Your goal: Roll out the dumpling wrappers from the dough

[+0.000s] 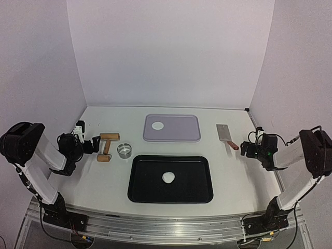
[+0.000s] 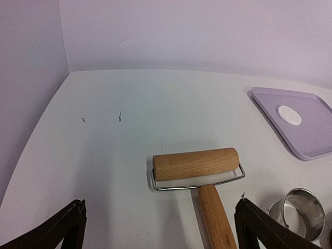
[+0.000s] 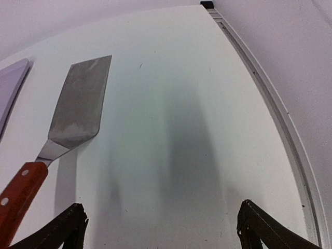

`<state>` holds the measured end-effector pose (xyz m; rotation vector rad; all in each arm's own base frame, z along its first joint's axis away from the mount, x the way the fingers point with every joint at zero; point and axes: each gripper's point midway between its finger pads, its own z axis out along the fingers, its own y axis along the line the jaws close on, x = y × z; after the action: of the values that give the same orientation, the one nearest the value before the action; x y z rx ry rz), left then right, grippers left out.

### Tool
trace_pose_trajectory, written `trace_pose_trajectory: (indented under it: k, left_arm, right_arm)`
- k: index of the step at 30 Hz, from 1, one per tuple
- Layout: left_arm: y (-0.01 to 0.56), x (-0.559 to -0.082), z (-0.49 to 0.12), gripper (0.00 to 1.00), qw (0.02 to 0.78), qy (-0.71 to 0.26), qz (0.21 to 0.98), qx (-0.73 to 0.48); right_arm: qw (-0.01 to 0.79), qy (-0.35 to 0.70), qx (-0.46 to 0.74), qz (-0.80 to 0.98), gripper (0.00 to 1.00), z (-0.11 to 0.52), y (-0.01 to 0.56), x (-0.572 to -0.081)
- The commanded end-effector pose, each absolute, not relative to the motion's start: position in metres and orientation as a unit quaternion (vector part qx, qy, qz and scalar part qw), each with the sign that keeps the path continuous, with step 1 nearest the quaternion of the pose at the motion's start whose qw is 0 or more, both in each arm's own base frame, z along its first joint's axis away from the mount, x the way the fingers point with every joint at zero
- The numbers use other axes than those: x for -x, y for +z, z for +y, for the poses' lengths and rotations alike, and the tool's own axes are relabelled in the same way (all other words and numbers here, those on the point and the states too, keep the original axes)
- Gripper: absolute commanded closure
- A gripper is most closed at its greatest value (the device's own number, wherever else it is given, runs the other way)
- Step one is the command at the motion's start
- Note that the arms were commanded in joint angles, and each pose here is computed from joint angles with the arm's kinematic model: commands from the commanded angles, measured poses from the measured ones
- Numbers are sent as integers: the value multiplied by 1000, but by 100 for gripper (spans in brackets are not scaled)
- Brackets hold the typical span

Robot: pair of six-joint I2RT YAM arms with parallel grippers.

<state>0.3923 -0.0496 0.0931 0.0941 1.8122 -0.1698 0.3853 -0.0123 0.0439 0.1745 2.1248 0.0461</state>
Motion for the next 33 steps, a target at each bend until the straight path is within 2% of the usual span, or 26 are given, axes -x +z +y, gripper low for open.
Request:
trace_pose_trajectory:
  k: [1,5,7,11,14,18,21,23,26,27,30,33]
  left_arm:
    - [102,-396,-52,0,625,-75,776,-47]
    - [121,-394,-51,0,639,-75,764,-47]
    - [132,-395,-64,0,620,-90,775,-84]
    - [183,-397,-79,0,624,-122,763,-112]
    - [205,-379,-118,0,614,-147,724,-277]
    - [206,-369,-146,0,545,-149,685,-459]
    - [187,-359,-153,0,489,-113,609,-614]
    - [169,-345,-152,0,442,-90,530,-718]
    - [135,-328,-140,6,352,-77,427,-830]
    - [125,-325,-134,10,323,-81,394,-857]
    - [106,-335,-128,10,289,-64,320,-900]
    - [85,-357,-127,11,261,-17,288,-921]
  right_arm:
    - [536,7,-94,839,2,-21,97,-388]
    - [562,19,-110,819,2,-22,138,-379]
    - [563,49,-96,819,2,-11,160,-378]
    - [568,92,-79,814,2,5,198,-375]
    - [602,134,-74,783,2,15,240,-376]
    - [611,211,-29,763,2,44,280,-385]
    - [595,272,1,756,2,65,294,-389]
    - [585,303,9,752,2,74,301,-390]
    - [570,328,20,753,2,86,301,-392]
    - [568,332,23,753,2,89,300,-392]
    - [562,342,42,752,2,105,300,-386]
    - [562,346,54,749,2,114,302,-379]
